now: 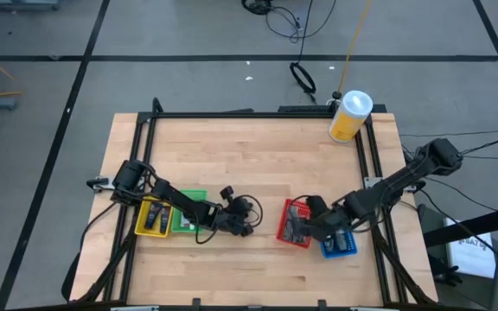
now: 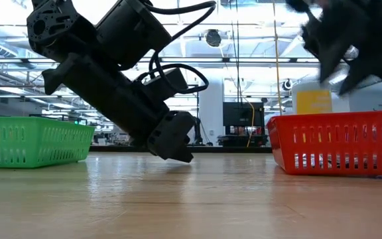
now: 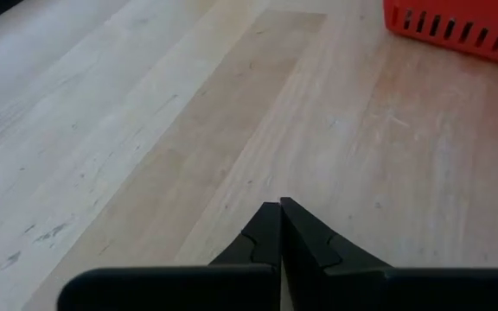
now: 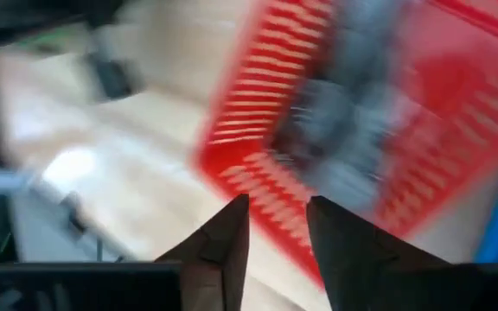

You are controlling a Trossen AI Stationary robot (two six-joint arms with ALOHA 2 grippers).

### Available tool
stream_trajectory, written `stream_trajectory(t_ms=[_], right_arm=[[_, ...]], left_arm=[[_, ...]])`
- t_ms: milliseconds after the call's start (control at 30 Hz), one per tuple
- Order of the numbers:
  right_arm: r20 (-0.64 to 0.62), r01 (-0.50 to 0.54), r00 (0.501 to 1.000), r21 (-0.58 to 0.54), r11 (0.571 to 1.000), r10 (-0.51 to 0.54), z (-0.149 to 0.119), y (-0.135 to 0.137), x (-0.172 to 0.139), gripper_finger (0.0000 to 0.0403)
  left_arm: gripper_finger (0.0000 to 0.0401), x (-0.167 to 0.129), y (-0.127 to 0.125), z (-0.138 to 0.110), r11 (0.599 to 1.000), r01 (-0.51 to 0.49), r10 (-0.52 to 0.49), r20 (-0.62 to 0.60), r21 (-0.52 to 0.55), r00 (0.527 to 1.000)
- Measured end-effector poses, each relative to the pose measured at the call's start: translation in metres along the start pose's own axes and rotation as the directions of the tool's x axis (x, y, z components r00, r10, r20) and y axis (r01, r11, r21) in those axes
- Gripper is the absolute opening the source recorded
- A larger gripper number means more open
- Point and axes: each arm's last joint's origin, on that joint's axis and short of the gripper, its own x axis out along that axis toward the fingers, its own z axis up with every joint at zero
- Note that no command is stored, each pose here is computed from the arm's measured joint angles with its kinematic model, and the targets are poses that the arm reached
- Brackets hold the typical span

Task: Pick & Place Travel size toiletries
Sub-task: Return to Home Position

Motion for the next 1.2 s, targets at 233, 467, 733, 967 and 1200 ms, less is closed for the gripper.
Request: stream_trajectory(t_ms=[233, 467, 733, 967, 1200], right_arm=[[-0.032, -0.139, 0.99, -0.336, 0.931, 0.136, 0.005, 0.009, -0.025, 0.0122], [-0.06, -0.153, 0.988, -0.525, 0.838, 0.143, -0.004, 0.004, -0.034, 0.0103], [-0.12, -0.188, 0.982, -0.612, 0.768, 0.146, -0.027, -0.003, -0.04, 0.0085], [-0.061, -0.177, 0.982, -0.641, 0.747, 0.18, -0.045, -0.013, -0.045, 0.0072], [0.108, -0.028, 0.985, -0.673, 0.739, 0.135, -0.03, -0.036, -0.024, 0.0059]], left_arm=[[0.0015, 0.0, -0.006, 0.005, 0.988, 0.154, -0.154, 0.0, 0.003, 0.988], [0.0005, 0.016, -0.019, 0.012, 0.907, 0.41, -0.387, 0.188, -0.1, 0.903], [0.0003, 0.054, -0.047, 0.03, 0.826, 0.549, -0.519, 0.206, -0.131, 0.83], [0.0006, 0.038, -0.077, 0.047, 0.806, 0.584, -0.589, 0.034, 0.092, 0.807], [0.0008, 0.011, -0.067, 0.058, 0.888, 0.439, -0.43, -0.096, 0.135, 0.898]])
